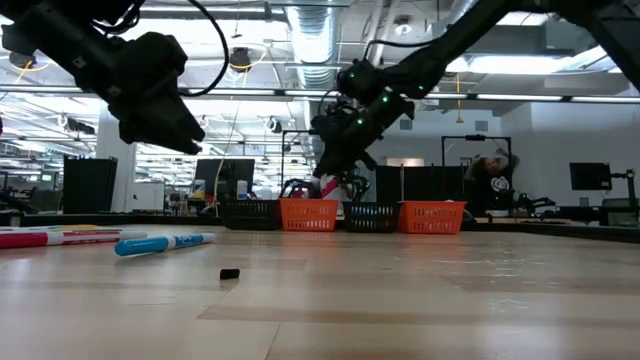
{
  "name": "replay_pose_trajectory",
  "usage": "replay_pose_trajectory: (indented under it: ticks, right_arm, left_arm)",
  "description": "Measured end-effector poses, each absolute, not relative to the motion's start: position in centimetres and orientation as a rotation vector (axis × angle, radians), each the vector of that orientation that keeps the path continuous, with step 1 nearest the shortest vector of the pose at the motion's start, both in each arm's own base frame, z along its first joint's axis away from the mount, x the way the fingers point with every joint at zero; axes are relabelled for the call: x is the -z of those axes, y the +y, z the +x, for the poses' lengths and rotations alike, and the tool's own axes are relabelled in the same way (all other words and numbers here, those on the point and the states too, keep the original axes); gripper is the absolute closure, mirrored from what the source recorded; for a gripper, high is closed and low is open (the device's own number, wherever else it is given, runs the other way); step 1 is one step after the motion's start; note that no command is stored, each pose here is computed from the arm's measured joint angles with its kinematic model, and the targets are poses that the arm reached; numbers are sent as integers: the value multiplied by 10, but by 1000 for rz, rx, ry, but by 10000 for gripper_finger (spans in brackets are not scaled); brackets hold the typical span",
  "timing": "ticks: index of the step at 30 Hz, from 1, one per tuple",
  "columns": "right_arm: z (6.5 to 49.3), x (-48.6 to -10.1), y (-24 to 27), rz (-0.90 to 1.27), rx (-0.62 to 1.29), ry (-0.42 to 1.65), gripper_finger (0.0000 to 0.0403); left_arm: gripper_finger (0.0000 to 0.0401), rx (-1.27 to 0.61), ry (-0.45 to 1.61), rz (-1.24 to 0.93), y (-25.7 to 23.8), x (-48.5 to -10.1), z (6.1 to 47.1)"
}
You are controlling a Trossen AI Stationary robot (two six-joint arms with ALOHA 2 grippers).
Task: Pick & Place Markers
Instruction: Put the white yellow highlighter pen into the left orange bin, then put the white orange highlighter pen into the left orange bin
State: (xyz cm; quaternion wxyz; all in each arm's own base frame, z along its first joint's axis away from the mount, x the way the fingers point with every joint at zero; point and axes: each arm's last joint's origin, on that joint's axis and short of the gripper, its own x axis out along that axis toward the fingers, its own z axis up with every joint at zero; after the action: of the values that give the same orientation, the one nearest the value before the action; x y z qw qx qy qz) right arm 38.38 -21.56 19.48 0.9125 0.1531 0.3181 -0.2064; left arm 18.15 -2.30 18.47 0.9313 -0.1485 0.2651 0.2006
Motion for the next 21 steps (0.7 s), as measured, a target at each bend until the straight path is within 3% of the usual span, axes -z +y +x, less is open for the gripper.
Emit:
replay_pose_trajectory:
  ticks: [13, 21]
  right_arm:
    - [391, -198, -208, 267, 357, 742, 328]
    - [395, -198, -201, 233, 334, 742, 264]
  left_arm:
    - [183, -402, 599, -339, -23, -180, 179]
    - [183, -424, 643, -354, -22, -172, 174]
